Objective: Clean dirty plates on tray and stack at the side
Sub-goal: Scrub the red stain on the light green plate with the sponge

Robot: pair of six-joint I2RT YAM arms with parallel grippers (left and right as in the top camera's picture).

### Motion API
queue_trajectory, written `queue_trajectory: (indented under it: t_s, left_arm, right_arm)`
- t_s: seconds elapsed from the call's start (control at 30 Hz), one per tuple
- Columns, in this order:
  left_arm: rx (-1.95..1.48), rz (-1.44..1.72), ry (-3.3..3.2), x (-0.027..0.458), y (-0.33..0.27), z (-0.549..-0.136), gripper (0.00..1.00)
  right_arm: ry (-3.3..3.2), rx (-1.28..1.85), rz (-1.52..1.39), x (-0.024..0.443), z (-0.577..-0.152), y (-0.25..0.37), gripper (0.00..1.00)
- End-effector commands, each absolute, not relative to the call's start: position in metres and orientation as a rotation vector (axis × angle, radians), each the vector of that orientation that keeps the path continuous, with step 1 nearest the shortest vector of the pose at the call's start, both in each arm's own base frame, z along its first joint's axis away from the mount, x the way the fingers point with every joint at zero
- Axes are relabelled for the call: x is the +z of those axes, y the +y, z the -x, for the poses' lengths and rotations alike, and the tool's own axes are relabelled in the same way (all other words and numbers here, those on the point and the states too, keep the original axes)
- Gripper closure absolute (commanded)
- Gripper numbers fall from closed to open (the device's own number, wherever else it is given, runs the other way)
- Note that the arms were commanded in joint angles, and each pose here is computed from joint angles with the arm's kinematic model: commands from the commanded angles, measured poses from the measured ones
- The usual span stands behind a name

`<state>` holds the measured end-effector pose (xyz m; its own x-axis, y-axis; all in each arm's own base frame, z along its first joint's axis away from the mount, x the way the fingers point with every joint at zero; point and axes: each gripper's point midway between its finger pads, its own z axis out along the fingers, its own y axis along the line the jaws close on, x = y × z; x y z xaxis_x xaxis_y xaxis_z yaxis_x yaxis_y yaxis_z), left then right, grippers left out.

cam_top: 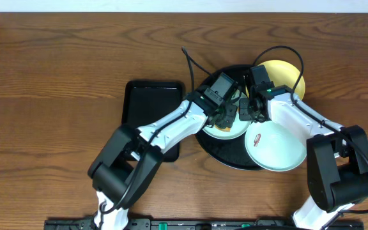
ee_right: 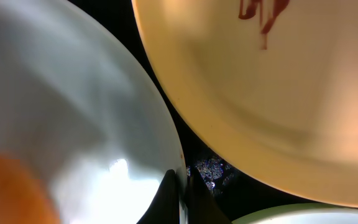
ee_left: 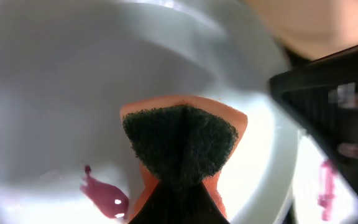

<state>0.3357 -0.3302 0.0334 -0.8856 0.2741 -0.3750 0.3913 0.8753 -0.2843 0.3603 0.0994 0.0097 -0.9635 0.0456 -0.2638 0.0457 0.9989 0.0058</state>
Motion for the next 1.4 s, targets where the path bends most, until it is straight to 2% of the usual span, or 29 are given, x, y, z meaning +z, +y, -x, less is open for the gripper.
queue_trajectory:
  t_s: [0.0, 1.37]
  left_arm:
    - [-0.485, -0.539, 2.760, 0.012, -0.328, -0.330, 0.92]
    - [-0.075, -0.636, 2.652, -0.008, -0.290, -0.361, 0.92]
  right_arm:
    - [2.899, 0.002, -0.032, 0.004, -0.354, 0.104, 0.99]
    - [2.901, 0.005, -0.004, 0.004, -0.353, 0.105, 0.99]
